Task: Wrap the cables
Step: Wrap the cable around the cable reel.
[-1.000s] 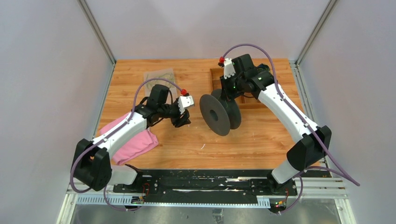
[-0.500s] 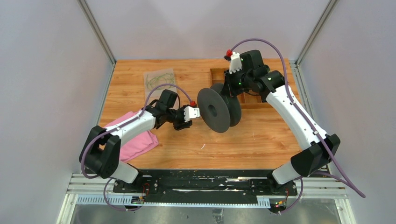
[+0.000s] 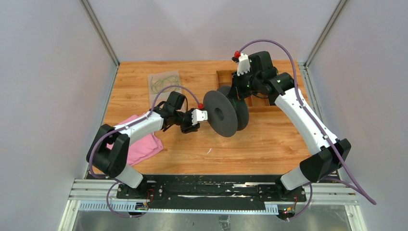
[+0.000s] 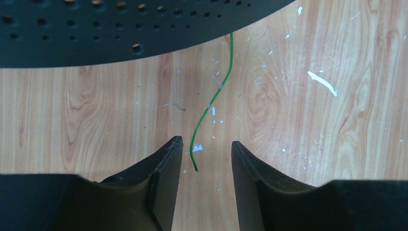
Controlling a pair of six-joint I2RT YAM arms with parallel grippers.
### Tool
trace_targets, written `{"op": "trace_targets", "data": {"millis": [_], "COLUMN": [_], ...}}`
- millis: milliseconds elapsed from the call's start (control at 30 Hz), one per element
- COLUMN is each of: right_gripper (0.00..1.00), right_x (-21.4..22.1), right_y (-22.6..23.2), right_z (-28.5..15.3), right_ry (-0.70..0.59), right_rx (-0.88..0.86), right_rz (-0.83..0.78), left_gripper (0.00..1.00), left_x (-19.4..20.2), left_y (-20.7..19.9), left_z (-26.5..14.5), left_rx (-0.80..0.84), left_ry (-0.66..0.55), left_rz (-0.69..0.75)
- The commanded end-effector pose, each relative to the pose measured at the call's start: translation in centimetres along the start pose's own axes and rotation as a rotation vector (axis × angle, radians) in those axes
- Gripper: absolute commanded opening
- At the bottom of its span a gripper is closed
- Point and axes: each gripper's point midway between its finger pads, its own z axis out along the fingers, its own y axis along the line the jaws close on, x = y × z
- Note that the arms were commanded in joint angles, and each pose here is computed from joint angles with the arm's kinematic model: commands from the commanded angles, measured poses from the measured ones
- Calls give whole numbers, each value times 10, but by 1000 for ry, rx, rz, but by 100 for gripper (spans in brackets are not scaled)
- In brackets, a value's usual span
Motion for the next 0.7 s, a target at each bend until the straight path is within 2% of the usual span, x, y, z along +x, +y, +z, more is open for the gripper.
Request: {"op": "trace_targets", "data": {"millis": [0, 133, 333, 467, 667], "right_gripper": [1, 1, 1, 1, 1], "right_x": [-12, -10, -11, -14, -24], "right_y": [3, 3, -2, -11, -30], "right_z": [-10, -7, -6, -4, 3], "right_ry": [-51, -44, -49, -61, -115], "right_rx": [-28, -33, -8, 45, 161], "right_rz": [9, 12, 16, 43, 167], "left_gripper": [45, 37, 19, 2, 0], "left_x": [-26, -28, -33, -40, -59], "left_y": [3, 3, 1, -6, -28], "left_z": [-3, -1, -2, -4, 1], "left_rx": [2, 6, 23, 36, 56], "left_ry": [-85, -93, -109, -127, -142], "left_rz": [10, -9, -26, -41, -67]}}
